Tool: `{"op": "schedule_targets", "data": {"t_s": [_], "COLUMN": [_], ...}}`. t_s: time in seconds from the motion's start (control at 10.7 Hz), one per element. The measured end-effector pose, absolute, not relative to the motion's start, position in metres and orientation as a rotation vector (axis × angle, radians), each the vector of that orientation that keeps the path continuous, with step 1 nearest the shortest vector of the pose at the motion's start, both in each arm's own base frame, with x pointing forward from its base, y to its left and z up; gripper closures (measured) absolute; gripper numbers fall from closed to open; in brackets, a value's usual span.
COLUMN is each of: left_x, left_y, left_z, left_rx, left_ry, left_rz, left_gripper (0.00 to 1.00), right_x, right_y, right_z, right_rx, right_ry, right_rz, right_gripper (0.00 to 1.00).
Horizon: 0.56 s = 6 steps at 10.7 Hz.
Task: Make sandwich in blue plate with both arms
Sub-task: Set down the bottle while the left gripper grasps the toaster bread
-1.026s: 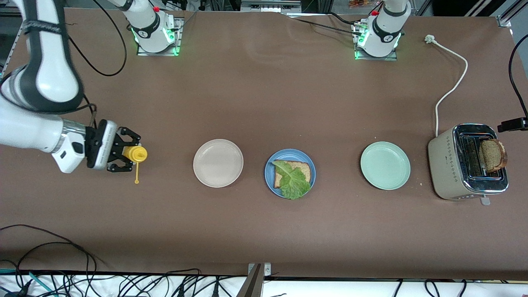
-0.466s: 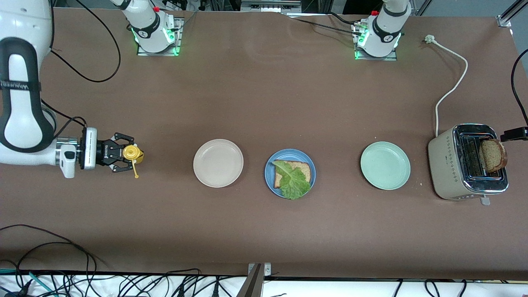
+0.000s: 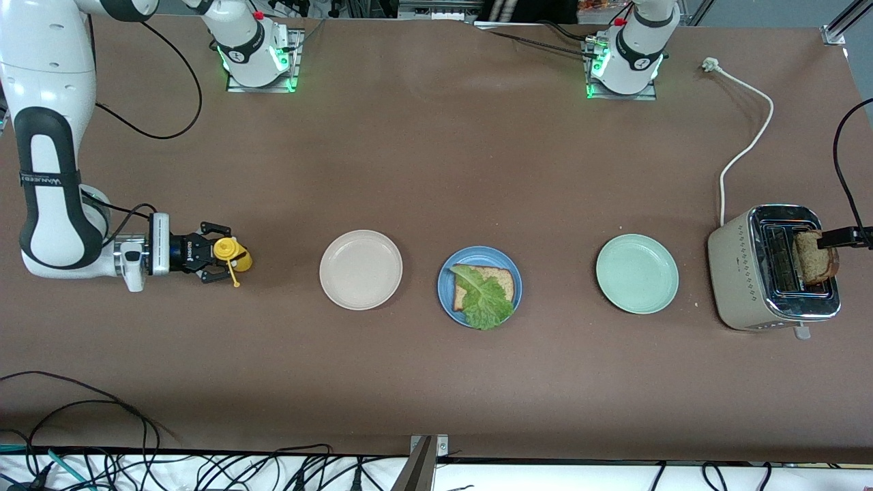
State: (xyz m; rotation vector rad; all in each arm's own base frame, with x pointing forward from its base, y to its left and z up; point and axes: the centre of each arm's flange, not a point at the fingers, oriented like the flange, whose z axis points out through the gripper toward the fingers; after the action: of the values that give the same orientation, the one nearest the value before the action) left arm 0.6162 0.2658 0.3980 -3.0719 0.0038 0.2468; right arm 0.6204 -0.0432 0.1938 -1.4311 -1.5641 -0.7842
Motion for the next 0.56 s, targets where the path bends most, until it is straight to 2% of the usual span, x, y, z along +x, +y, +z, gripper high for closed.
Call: {"op": "schedule_targets", "data": {"t_s": [0.28, 0.37, 0.56], "left_x": [0.620, 0.621, 0.622], "left_y": [0.266, 0.266, 0.274], "left_z": [0.384, 0.381, 0.370], "left_rx": [-3.082, -3.083, -3.104], "left_ry": [0.010, 0.028, 0.051], "left_rz": [0.243, 0.243, 0.224], "left_gripper": [0.04, 0.11, 0.41], "right_x": [0.610, 0.606, 0.601], "right_y": [-0.055, -0.059, -0.067], "right_z": [0.164, 0.156, 0.145], "right_rx": [-1.389, -1.376, -1.368], "right_ry": [-1.554, -1.539, -1.520], "right_rz": [-0.804, -0.806, -0.810], "right_gripper": [0.89, 0.89, 0.89]}}
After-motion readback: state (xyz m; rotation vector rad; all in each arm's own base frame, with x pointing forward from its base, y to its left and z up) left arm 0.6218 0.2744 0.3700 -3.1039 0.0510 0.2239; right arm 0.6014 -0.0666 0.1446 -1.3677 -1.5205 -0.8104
